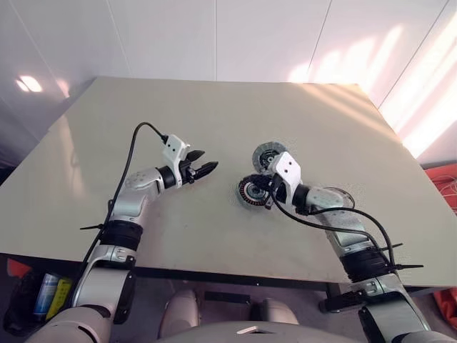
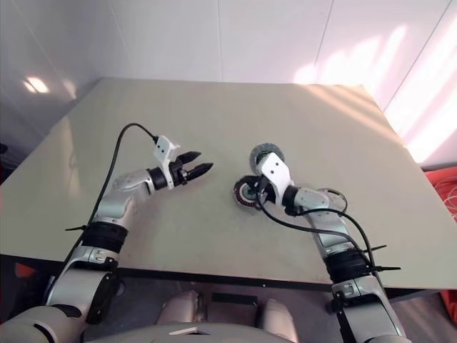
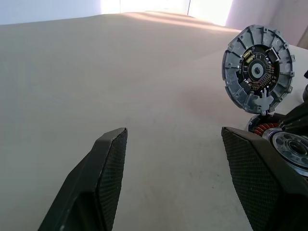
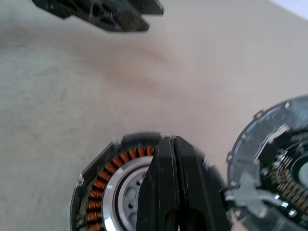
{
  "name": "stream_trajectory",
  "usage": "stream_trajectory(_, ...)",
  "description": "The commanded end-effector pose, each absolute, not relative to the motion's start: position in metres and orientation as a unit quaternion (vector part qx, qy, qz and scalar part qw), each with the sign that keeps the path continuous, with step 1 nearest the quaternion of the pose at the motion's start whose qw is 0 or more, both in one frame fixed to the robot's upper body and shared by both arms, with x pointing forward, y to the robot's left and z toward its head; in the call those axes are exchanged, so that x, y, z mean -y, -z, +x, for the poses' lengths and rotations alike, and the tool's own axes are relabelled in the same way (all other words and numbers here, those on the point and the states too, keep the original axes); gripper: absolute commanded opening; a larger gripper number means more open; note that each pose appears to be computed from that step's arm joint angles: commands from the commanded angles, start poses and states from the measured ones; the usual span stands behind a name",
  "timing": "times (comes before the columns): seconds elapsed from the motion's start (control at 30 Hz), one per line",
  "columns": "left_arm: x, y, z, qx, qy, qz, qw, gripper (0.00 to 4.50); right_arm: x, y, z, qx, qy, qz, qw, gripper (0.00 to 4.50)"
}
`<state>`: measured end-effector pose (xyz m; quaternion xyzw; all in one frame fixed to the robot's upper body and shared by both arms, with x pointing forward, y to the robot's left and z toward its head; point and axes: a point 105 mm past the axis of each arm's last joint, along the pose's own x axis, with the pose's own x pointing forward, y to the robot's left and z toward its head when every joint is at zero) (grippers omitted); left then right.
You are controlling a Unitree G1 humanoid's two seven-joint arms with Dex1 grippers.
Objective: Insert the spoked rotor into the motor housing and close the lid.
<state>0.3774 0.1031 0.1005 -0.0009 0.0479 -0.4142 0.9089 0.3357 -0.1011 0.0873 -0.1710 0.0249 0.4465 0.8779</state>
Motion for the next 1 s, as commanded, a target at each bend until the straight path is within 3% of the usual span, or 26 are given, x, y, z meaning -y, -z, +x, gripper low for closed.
stream_trajectory(0.03,-0.097,-0.123,0.379,-0.015,0.42,0.009,0.907,3.34,0.099,-0.109,0.339,0.009,-0.446,-0.171,0.878,0.03)
stream_trajectory(0.33,-0.092,-0.137,0.375,-0.01,0.418,0.012,0.908,3.34,0.103,-0.074,0.337,-0.049,-0.448,-0.17,0.876,0.03)
stream_trajectory(0.77,-0.087,-0.15,0.37,-0.01,0.421,0.012,0.907,3.34,0.106,-0.125,0.34,0.021,-0.439,-0.227,0.869,0.03)
stream_trajectory(1.0,-0.089,-0.149,0.371,-0.012,0.42,0.012,0.907,3.34,0.103,-0.109,0.332,0.001,-0.451,-0.215,0.867,0.03)
